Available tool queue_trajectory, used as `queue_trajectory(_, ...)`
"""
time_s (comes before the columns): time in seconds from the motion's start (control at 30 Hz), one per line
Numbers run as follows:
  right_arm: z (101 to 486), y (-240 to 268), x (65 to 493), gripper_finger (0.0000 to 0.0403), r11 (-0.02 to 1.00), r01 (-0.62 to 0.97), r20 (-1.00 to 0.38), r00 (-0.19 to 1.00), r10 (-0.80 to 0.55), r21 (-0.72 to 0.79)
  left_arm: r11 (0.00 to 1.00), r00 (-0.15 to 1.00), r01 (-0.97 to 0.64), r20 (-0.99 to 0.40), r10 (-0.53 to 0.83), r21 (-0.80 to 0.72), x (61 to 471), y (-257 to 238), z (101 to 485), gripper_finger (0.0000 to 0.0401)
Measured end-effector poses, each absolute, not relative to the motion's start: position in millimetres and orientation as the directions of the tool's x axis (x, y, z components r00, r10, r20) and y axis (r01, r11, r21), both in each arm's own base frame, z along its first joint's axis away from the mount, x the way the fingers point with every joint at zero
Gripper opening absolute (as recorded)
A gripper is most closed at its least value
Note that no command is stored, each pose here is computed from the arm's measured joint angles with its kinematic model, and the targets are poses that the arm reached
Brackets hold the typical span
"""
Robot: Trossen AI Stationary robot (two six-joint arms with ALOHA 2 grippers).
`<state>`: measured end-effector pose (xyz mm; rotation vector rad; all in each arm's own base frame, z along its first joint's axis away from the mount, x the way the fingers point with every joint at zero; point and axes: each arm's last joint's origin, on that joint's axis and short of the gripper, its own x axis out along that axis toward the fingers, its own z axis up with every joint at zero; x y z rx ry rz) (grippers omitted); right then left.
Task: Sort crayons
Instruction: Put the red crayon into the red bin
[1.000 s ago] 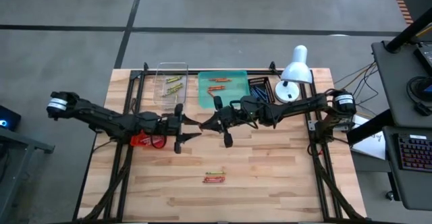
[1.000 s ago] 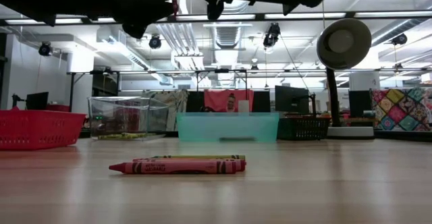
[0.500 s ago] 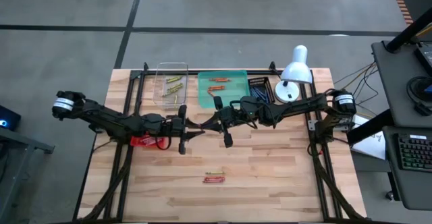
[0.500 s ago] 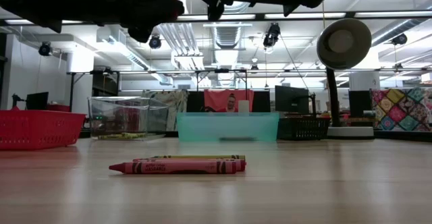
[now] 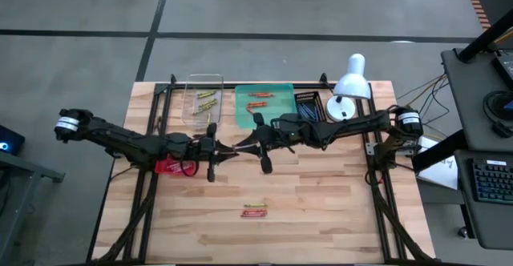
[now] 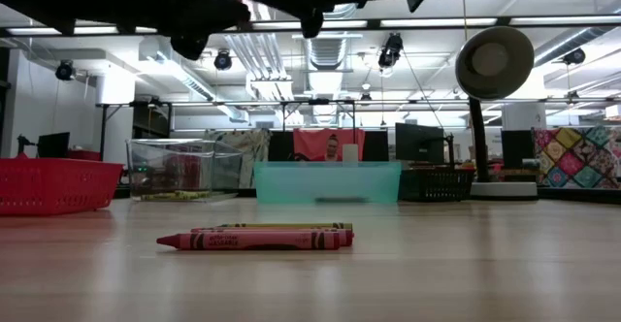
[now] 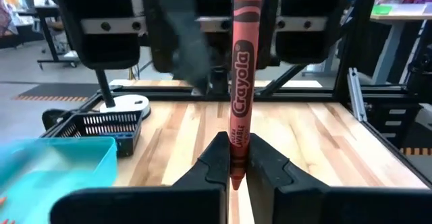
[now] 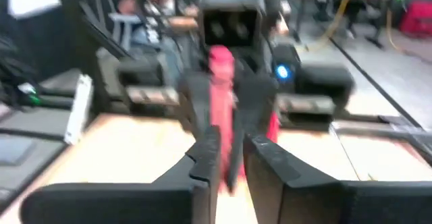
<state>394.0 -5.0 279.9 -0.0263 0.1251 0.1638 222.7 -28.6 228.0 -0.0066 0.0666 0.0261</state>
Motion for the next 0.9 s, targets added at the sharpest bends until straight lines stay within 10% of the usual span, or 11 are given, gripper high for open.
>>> queue_trajectory(0.5,293.5,-7.8,397.5,0.0118,0.995,-0.090,-0.309,0.948,0.075,-0.037,0.971,0.931,-0.178,-0.346,0.114,-0.158,189.5,-21.3,225.9,0.0001)
queue_trajectory(0.9,292.6,-7.8,396.6,0.0125,0.996,-0.090,-0.339,0.938,0.075,-0.029,0.941,0.567,-0.338,-0.800,0.196,-0.009,164.1,-16.8,260.6,0.0000)
